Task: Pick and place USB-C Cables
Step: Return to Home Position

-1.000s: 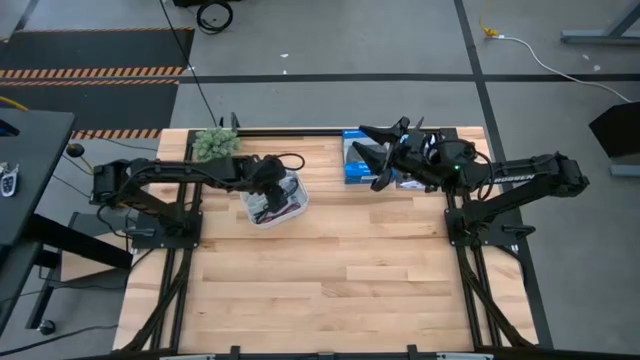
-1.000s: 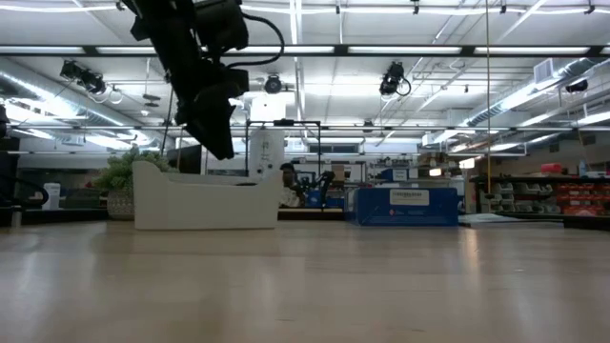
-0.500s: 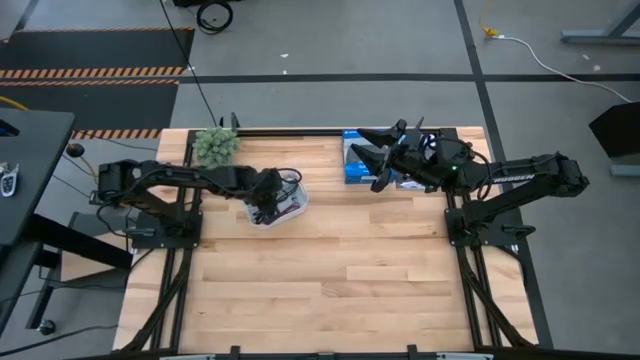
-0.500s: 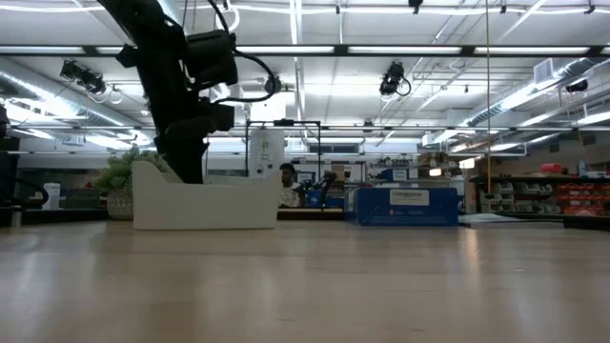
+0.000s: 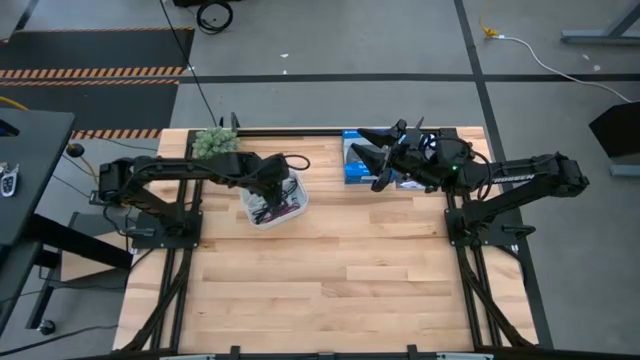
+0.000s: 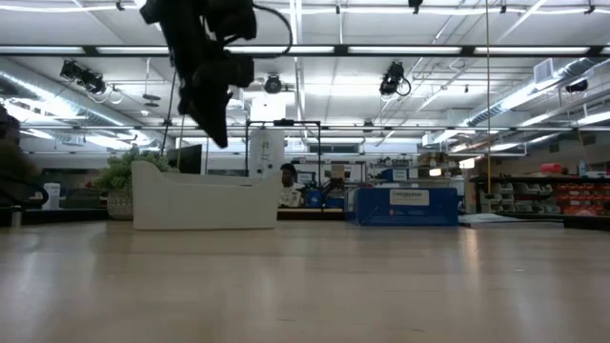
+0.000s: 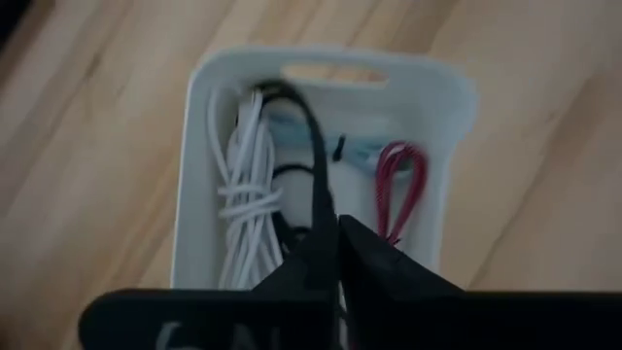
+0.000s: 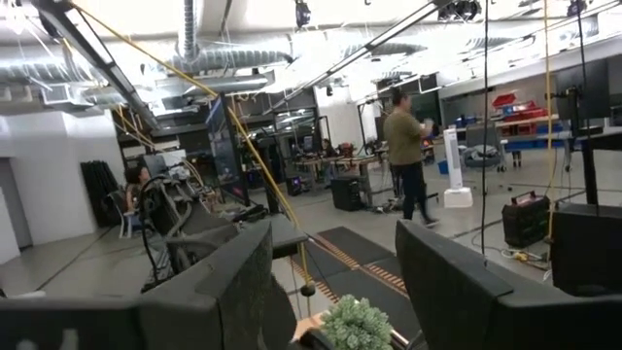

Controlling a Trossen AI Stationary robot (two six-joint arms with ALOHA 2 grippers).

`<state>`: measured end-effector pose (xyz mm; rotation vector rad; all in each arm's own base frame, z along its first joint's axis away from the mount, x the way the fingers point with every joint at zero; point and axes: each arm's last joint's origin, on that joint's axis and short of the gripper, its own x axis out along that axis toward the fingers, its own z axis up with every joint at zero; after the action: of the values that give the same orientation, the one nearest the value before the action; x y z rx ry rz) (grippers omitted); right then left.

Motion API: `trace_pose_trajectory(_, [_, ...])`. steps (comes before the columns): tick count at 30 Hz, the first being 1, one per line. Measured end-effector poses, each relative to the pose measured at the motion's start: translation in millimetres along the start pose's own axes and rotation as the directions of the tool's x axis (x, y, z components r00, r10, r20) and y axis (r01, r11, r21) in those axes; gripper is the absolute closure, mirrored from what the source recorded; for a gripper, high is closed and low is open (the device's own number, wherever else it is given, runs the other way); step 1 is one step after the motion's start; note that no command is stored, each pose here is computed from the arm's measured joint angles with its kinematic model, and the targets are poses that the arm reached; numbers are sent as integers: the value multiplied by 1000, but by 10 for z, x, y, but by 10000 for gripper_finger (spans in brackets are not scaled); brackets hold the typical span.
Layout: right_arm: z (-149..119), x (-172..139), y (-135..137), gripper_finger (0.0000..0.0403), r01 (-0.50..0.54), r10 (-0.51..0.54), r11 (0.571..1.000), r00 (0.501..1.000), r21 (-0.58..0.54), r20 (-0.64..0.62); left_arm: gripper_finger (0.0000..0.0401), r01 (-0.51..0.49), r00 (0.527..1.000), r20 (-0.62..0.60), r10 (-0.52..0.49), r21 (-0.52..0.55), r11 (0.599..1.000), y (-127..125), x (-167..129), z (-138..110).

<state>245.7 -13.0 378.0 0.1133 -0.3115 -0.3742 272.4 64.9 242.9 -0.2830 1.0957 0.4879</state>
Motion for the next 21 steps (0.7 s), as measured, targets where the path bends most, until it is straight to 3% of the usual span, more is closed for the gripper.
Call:
trace_pose_trajectory(4, [33, -38, -14, 178, 1, 0, 999, 1000, 51, -10, 390, 24, 998, 60, -26, 42, 999, -56, -198, 95])
trace_pose_trajectory(10, [130, -259, -121, 186, 30, -22, 997, 992, 68, -124, 394, 22, 990, 133, -37, 105, 994, -132, -445, -72])
trace_pose_trajectory(21, [199, -709, -312, 219, 105, -99, 993, 990, 51, -104, 393, 104, 927, 359, -105, 21, 994, 130, -833, -423])
